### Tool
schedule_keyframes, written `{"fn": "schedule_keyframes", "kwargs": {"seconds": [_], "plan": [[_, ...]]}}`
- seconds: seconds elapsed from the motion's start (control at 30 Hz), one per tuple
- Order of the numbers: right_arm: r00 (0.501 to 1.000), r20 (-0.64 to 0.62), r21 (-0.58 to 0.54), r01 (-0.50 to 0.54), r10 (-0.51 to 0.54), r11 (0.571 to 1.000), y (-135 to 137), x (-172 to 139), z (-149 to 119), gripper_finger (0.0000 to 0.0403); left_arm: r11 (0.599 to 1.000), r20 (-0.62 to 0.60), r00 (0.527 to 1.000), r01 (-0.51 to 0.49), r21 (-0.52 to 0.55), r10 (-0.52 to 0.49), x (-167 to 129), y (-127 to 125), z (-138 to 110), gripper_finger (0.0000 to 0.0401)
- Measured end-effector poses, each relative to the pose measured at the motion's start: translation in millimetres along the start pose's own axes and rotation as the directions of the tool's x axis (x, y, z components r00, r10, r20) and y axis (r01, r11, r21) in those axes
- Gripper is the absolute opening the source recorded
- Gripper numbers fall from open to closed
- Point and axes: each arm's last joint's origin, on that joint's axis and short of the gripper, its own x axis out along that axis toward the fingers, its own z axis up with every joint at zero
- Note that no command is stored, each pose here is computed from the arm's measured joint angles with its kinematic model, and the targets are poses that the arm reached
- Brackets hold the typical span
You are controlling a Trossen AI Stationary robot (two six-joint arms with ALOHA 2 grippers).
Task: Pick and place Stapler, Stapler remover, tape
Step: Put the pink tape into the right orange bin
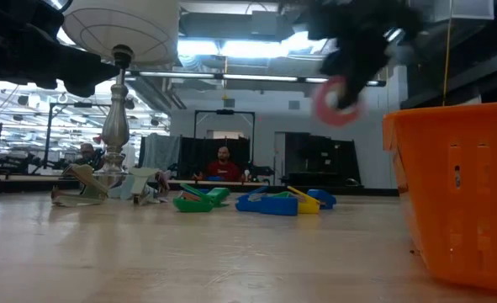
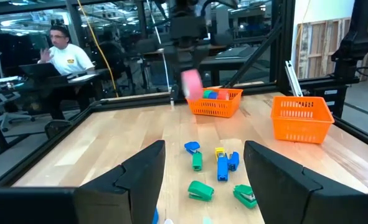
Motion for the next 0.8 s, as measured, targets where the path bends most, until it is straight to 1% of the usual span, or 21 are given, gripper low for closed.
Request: {"fn": "schedule_keyframes", "kwargs": {"seconds": [0.07,0.17,0.27,0.4,0.47,0.53,0.63,0.7,0.8], "plan": [[0.999,-0.016,0.101,-0.039,0.04,0.994,12,-10,-17,0.0102,1.0,0.0,1.0,0.0,0.0,0.0,0,0,0,0.0216],[0.993,-0.029,0.259,-0.102,0.113,0.961,30,-22,-38,0.0102,1.0,0.0,1.0,0.0,0.0,0.0,0,0,0,0.0215],[0.978,-0.053,0.389,-0.166,0.202,0.906,48,-29,-56,0.0102,1.0,0.0,1.0,0.0,0.0,0.0,0,0,0,0.0216],[0.941,-0.093,0.501,-0.239,0.326,0.832,69,-39,-75,0.0102,1.0,0.0,1.0,0.0,0.0,0.0,0,0,0,0.0216],[0.925,-0.122,0.552,-0.239,0.36,0.799,76,-41,-83,0.0102,1.0,0.0,1.0,0.0,0.0,0.0,0,0,0,0.0215],[0.915,-0.152,0.589,-0.22,0.374,0.777,82,-42,-90,0.0102,1.0,0.0,1.0,0.0,0.0,0.0,0,0,0,0.0215],[0.906,-0.215,0.613,-0.165,0.364,0.773,88,-40,-100,0.0102,1.0,0.0,1.0,0.0,0.0,0.0,0,0,0,0.0216],[0.906,-0.229,0.623,-0.145,0.357,0.769,91,-37,-103,0.0102,1.0,0.0,1.0,0.0,0.0,0.0,0,0,0,0.0217],[0.913,-0.255,0.64,-0.088,0.318,0.763,91,-27,-110,0.0102,1.0,0.0,1.0,0.0,0.0,0.0,0,0,0,0.0215]]}}
